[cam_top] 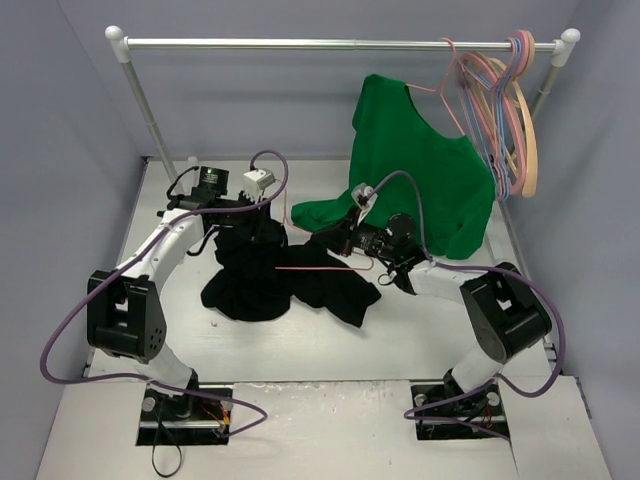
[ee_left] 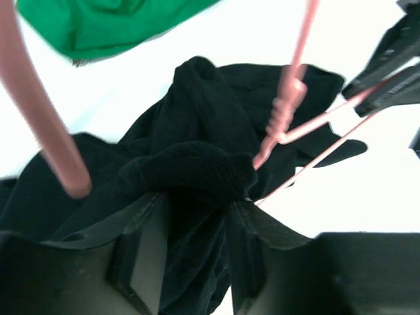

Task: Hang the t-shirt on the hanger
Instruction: Place tshirt on hanger

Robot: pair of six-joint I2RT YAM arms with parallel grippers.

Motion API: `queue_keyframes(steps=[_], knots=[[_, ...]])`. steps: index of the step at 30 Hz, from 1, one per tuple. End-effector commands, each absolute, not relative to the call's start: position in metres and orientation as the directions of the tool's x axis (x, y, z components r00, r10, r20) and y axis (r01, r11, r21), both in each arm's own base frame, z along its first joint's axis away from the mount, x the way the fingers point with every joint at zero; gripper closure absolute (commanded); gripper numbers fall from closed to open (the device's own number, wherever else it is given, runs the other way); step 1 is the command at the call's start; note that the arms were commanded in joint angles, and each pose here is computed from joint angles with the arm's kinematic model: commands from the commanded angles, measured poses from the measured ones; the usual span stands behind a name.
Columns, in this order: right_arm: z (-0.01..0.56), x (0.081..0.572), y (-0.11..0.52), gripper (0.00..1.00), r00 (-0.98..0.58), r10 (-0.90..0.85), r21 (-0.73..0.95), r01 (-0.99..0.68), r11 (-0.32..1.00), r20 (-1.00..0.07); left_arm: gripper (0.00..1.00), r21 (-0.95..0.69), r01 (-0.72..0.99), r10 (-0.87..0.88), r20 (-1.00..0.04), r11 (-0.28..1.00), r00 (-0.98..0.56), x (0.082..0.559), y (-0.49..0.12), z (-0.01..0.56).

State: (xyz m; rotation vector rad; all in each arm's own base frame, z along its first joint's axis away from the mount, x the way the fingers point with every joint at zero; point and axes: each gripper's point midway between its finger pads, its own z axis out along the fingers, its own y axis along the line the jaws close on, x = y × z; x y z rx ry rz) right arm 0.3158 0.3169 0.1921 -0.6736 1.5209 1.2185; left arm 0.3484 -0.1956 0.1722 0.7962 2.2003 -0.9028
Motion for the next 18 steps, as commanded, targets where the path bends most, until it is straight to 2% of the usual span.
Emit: queue_keyframes(steps=[1,2,8,14,18], knots=[[0.361,0.291,0.3,1.0,0.241,0.487,-0.115,-0.955,0.274,-0.839,0.68,-0.378,0.805,0.239,-0.82,0.457,-0.521,0.339,-0.214,0.234],[0.361,0.292,0.3,1.0,0.242,0.486,-0.116,-0.955,0.274,-0.84,0.75,-0.385,0.813,0.234,-0.824,0.437,-0.516,0.336,-0.217,0.239],[0.362,0.3,0.29,1.0,0.249,0.479,-0.114,-0.949,0.294,-0.842,0.99,-0.374,0.832,0.221,-0.844,0.41,-0.488,0.33,-0.219,0.262],[0.358,0.31,0.286,1.0,0.276,0.411,-0.138,-0.932,0.335,-0.869,1.0,-0.303,0.853,0.192,-0.891,0.424,-0.412,0.335,-0.218,0.301],[0.346,0.329,0.286,0.94,0.252,0.291,-0.12,-0.907,0.404,-0.923,1.0,-0.22,0.846,0.184,-0.92,0.485,-0.345,0.34,-0.211,0.325]])
